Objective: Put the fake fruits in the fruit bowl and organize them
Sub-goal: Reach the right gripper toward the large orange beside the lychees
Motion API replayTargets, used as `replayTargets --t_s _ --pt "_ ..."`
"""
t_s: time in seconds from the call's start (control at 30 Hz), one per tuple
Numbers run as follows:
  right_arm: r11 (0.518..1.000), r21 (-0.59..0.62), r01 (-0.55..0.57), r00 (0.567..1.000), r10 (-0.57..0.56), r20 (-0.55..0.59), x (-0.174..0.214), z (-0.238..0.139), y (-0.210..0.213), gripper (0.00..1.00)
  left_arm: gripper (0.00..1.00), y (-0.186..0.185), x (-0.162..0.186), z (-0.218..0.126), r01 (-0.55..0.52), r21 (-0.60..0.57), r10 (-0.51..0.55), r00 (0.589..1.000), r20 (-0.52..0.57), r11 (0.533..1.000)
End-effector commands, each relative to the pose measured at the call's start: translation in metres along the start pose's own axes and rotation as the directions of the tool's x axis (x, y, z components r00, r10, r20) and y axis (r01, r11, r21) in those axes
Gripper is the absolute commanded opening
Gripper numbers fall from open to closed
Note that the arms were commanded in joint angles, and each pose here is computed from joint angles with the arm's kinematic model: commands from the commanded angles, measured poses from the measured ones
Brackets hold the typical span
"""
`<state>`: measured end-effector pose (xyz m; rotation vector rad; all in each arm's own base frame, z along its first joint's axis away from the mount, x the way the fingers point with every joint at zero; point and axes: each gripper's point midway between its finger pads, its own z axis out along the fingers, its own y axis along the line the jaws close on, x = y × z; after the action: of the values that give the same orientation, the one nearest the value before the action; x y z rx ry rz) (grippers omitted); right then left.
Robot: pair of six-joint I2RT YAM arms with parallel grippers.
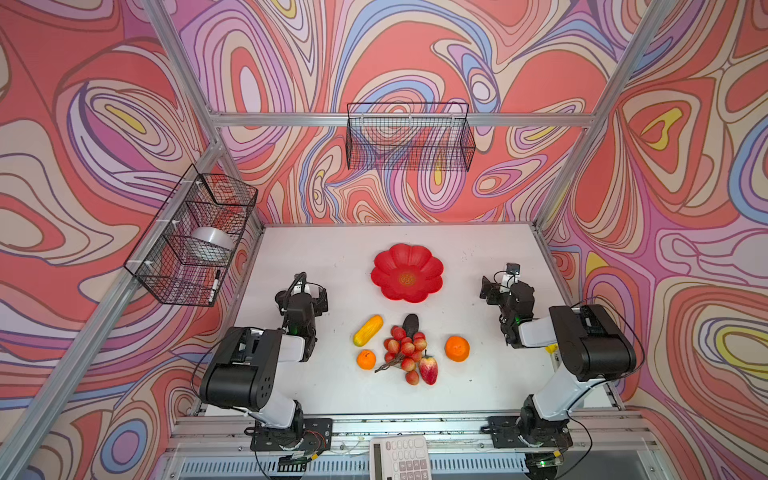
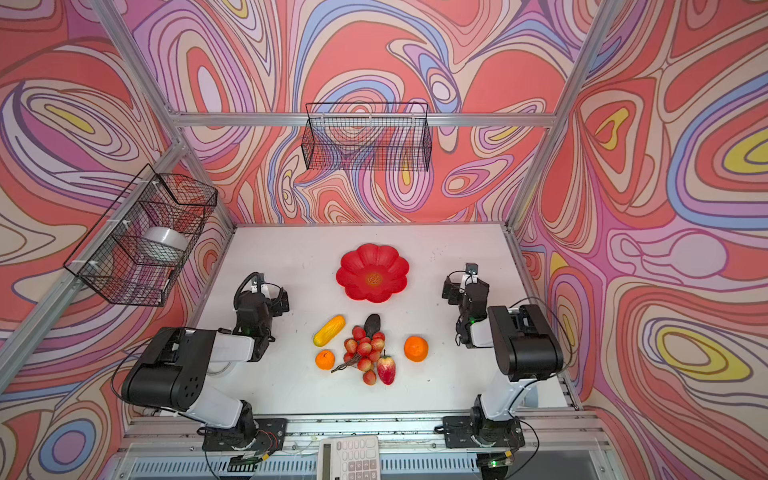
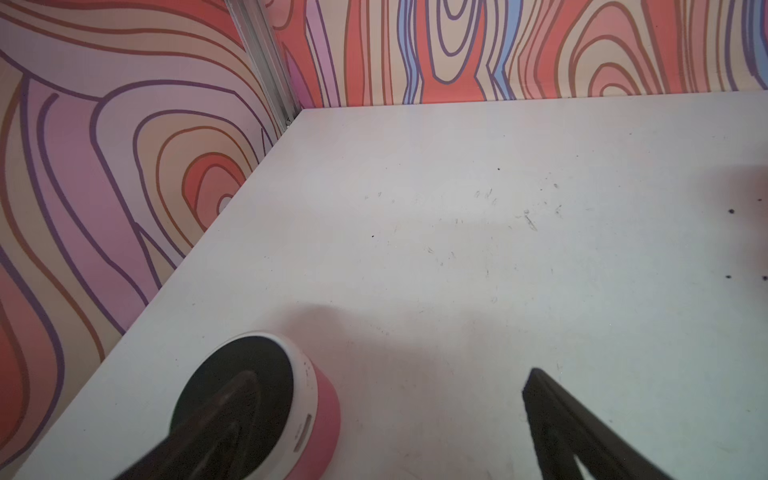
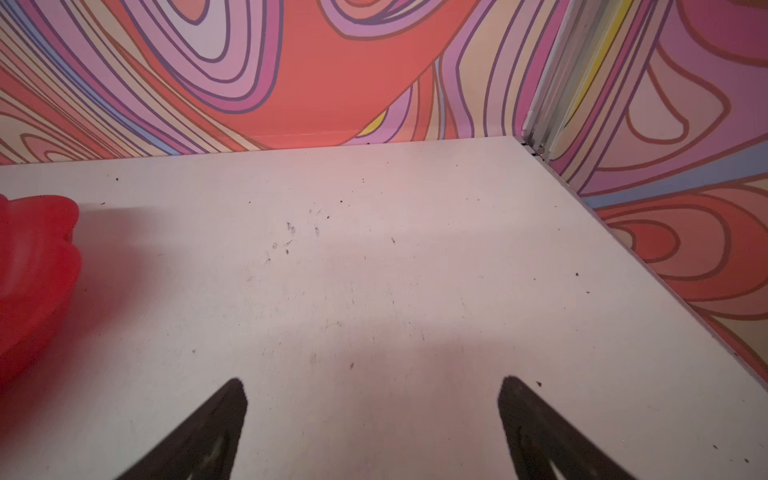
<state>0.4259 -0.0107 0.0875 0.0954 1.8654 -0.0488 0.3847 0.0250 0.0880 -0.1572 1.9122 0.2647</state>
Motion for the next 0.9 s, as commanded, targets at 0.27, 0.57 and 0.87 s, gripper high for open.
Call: replayTargets --t_s 0.27,0.57,0.87 --pt "1.0 -0.004 -0.008 1.0 0.008 0.009 -0.0059 0.0015 0.0 0.98 1.0 -0.0001 -0.0066 0.0004 0.011 0.005 -0.011 1.0 0.024 1.0" --pt "1.0 -0.005 -0.01 1.0 0.01 0.007 -0.0055 0.0018 0.0001 0.98 1.0 0.0001 -0.0058 0.0005 0.011 0.004 -0.011 1.0 0.021 1.0" --pt "1.0 -0.004 -0.009 1.0 0.009 0.008 -0.0058 0.0016 0.0 0.98 1.0 -0.0006 -0.006 0.0013 0.012 0.011 -0.013 1.0 0.018 1.0"
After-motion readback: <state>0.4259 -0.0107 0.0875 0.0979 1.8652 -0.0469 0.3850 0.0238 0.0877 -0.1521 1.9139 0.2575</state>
